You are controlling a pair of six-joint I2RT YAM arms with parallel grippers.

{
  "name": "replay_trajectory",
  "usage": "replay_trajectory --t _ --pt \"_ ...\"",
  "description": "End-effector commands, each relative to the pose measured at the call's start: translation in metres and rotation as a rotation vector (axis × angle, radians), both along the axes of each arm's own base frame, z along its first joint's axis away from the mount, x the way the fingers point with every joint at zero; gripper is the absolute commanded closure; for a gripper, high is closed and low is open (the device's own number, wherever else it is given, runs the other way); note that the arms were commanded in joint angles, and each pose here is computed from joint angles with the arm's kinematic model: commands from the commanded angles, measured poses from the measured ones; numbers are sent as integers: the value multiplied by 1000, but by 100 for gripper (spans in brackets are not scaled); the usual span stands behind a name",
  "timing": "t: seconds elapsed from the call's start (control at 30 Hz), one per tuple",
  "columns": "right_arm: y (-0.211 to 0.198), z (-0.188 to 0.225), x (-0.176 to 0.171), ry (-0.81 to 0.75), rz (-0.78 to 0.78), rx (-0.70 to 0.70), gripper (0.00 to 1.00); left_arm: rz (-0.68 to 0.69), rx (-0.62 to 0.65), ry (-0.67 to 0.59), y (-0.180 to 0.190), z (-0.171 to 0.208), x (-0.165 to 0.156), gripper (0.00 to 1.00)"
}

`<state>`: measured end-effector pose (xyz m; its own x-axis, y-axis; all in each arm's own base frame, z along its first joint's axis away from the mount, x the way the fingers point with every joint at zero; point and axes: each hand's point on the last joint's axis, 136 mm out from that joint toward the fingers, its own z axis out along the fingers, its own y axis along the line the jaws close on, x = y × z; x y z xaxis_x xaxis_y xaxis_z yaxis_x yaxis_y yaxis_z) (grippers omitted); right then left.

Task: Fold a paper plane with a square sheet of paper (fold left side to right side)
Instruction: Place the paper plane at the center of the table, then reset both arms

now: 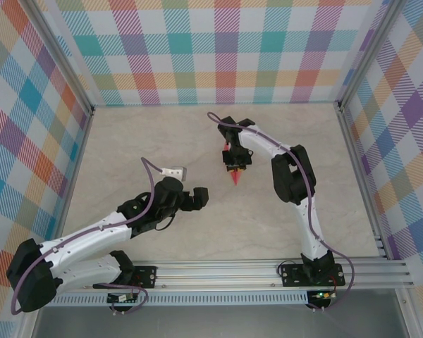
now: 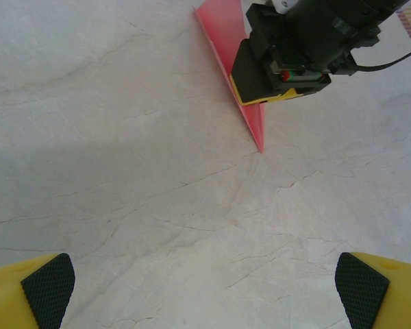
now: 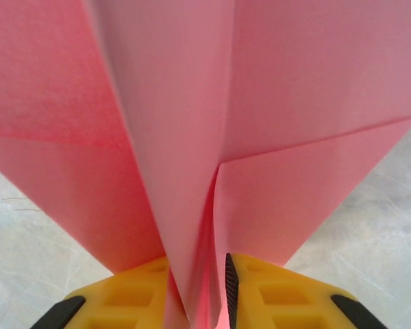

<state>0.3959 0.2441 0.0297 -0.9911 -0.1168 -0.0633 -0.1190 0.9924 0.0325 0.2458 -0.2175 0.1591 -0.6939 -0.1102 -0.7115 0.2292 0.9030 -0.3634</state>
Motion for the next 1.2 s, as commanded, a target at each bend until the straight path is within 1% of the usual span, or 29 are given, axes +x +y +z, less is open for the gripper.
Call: replay_trajectory --t 0.0,0.07,0.13,0.23,0.33,0.43,0.47,0.53,0.57,0.6,0.67,0.7,0.77,0.87,0.93,1.0,1.1,1.17 --pt "-1 41 -2 -42 16 32 73 27 78 19 7 0 2 0" --pt "-3 55 -5 -54 23 35 68 43 99 31 11 -2 5 0" --pt "-7 69 -9 -67 27 38 60 83 90 52 18 -4 10 0" --pt "-12 93 -17 -110 36 59 51 153 35 92 32 -8 21 0" --pt "-20 117 -26 -175 57 84 40 236 0 94 55 -3 35 0" --pt "-39 134 -28 -275 70 83 29 354 -4 75 91 5 49 0" --pt "-50 140 -27 -331 67 76 23 401 -6 58 105 10 53 0" --pt "-75 148 -24 -424 25 79 11 497 8 8 135 19 60 0" --pt "-88 148 -21 -479 -2 85 4 557 26 -30 152 25 63 0" --pt "-102 156 -17 -551 -37 97 0 621 57 -72 169 32 65 0" --pt "-129 155 -17 -639 -100 104 0 717 146 -155 196 42 65 0" --pt "-145 155 -18 -687 -140 85 0 756 189 -211 207 50 68 0" --pt "-173 156 -16 -787 -197 51 0 805 299 -277 223 54 69 0" --pt "-203 147 -20 -911 -236 2 0 893 416 -320 243 47 66 0" --pt "-219 133 -25 -956 -236 -44 0 894 473 -301 248 32 67 0" --pt "-232 116 -28 -969 -252 -70 0 883 521 -274 252 15 68 0" --pt "-242 87 -29 -946 -284 -23 0 823 541 -272 249 -8 73 0" --pt "-235 74 -25 -970 -251 21 0 770 522 -288 244 -20 77 0"
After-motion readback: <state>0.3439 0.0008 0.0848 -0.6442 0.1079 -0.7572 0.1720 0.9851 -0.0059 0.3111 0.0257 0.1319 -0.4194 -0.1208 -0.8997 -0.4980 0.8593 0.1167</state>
